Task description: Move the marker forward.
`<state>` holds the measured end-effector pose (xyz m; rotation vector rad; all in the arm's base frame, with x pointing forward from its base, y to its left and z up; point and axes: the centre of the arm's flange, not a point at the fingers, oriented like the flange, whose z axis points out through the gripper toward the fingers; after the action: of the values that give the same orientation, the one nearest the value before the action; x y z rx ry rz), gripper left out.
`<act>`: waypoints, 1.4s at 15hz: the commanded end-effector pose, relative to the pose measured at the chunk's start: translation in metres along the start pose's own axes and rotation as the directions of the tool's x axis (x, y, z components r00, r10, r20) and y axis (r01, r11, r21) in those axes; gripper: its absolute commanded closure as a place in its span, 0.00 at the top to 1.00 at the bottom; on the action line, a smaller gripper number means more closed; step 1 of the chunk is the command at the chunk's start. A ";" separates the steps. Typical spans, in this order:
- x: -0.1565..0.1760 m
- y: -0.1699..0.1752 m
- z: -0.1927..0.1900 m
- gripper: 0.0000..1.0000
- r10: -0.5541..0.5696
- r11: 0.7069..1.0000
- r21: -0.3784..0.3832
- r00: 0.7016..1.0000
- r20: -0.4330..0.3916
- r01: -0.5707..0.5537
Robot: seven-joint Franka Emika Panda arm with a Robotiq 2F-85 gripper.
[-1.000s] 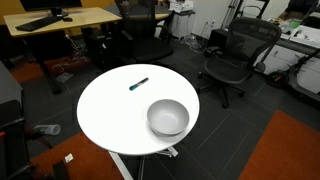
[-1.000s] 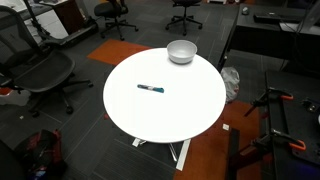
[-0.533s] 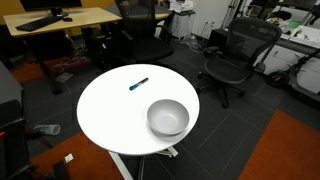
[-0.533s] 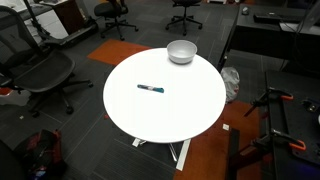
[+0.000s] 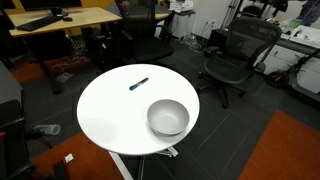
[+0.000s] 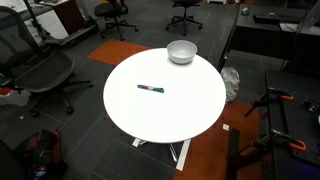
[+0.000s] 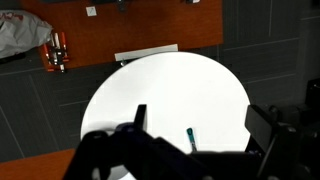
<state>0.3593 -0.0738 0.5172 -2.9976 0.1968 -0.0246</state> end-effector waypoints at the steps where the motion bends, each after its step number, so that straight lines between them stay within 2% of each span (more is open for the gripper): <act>1: 0.059 -0.028 0.024 1.00 -0.059 0.996 -0.060 0.998 0.007 0.059; 5: 0.112 -0.055 0.055 1.00 -0.106 0.988 -0.112 0.994 -0.011 0.104; 12: 0.200 -0.081 0.115 1.00 -0.220 0.955 -0.195 0.975 0.040 0.224; 21: 0.277 -0.099 0.200 1.00 -0.256 0.953 -0.155 0.965 0.050 0.261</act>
<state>0.6178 0.0096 0.3517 -3.1808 -0.1739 0.0202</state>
